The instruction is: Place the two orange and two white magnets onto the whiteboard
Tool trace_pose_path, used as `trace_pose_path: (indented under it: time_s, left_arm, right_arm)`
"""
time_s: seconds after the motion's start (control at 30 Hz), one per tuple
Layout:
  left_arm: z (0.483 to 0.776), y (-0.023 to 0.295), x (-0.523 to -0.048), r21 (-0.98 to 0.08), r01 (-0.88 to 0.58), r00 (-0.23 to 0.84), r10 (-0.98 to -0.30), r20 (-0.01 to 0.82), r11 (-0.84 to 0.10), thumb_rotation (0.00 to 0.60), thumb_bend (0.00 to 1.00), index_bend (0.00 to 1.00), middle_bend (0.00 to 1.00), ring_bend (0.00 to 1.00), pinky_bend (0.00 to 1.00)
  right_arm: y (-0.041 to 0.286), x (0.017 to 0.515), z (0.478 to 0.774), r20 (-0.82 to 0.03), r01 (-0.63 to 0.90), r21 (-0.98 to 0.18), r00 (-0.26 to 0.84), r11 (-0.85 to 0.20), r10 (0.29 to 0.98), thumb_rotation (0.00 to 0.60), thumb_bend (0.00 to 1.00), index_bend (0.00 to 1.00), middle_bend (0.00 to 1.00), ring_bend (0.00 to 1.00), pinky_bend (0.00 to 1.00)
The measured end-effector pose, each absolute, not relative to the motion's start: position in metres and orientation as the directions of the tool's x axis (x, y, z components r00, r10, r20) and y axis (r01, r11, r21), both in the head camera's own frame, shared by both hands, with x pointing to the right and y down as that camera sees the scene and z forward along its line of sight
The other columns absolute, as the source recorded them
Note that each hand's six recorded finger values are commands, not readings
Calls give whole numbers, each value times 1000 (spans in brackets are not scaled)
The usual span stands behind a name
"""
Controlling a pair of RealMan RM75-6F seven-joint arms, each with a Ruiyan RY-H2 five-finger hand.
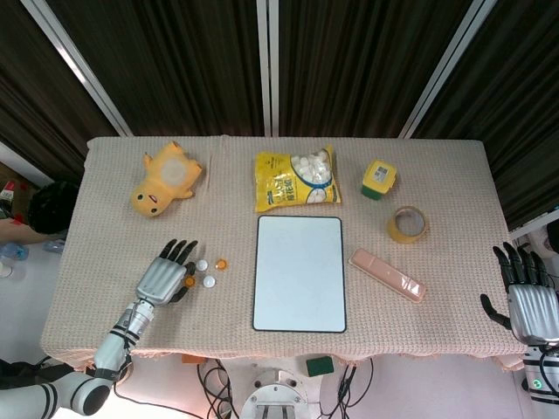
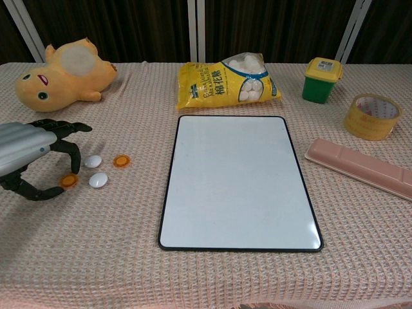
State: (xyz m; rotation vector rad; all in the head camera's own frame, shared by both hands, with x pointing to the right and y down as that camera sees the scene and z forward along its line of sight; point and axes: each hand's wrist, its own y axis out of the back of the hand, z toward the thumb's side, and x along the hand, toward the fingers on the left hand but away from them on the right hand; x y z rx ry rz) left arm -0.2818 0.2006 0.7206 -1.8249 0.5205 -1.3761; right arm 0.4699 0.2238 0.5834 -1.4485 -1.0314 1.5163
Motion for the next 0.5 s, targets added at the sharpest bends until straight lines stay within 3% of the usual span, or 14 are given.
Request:
trace_pose_path:
  time_s: [0.5]
  left_arm:
    - [712, 196, -279, -798, 94, 340, -735, 587, -595, 600, 285, 483, 0, 0, 45]
  right_arm:
    - [224, 472, 582, -357, -1, -934, -47, -358, 933, 600, 302, 0, 0, 0, 0]
